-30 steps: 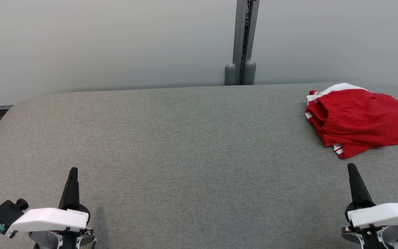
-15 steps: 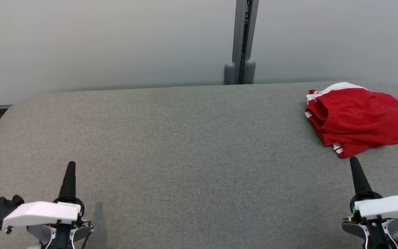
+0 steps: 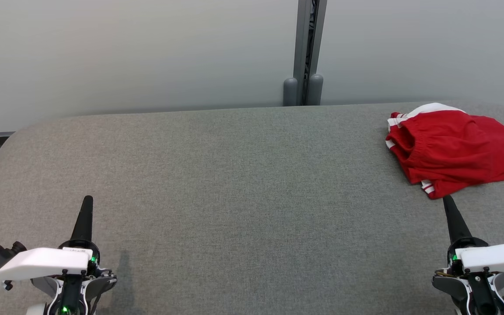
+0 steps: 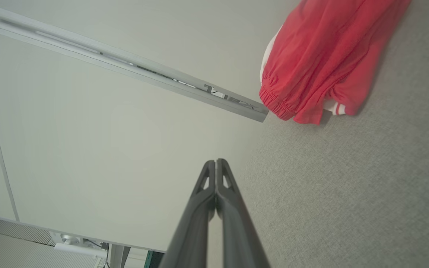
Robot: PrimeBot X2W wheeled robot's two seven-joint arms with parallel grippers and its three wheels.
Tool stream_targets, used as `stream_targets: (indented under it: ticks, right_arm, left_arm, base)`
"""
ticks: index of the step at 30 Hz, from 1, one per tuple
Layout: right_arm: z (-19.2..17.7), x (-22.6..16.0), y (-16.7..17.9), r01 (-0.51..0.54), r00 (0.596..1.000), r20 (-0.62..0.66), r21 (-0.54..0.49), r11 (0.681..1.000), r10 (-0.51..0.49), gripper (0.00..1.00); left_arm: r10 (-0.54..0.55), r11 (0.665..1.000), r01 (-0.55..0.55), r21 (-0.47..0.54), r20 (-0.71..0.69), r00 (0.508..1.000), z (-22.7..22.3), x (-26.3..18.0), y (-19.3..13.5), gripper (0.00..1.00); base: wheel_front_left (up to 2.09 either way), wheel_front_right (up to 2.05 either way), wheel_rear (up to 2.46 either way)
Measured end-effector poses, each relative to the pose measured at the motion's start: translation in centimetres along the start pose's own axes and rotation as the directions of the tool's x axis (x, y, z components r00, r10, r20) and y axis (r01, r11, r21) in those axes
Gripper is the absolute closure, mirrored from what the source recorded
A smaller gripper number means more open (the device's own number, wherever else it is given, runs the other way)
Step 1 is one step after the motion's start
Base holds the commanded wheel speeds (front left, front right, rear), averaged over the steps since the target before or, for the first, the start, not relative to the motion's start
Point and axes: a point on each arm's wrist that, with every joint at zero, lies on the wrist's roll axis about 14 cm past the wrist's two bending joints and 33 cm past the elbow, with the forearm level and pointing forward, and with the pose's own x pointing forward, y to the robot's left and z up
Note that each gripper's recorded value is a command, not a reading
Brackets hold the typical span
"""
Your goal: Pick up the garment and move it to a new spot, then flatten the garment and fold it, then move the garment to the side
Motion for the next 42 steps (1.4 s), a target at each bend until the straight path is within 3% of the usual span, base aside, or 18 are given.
stream_targets:
  ticks: [21,42]
  right_arm:
    - [0.3,0.6,0.2,-0.002,1.000,0.003,0.168,0.986,0.002,1.00]
    - [0.5,1.2,0.9,-0.020,1.000,0.010,0.310,0.950,0.018,1.00]
  left_arm:
    - [-0.036,0.985,0.034,-0.167,-0.014,0.999,0.2,0.9,-0.9,1.00]
    - [-0.082,0.950,0.072,-0.302,-0.019,0.996,0.5,1.7,-2.0,1.00]
  base:
    - [0.00,0.00,0.00]
    - [0.00,0.00,0.00]
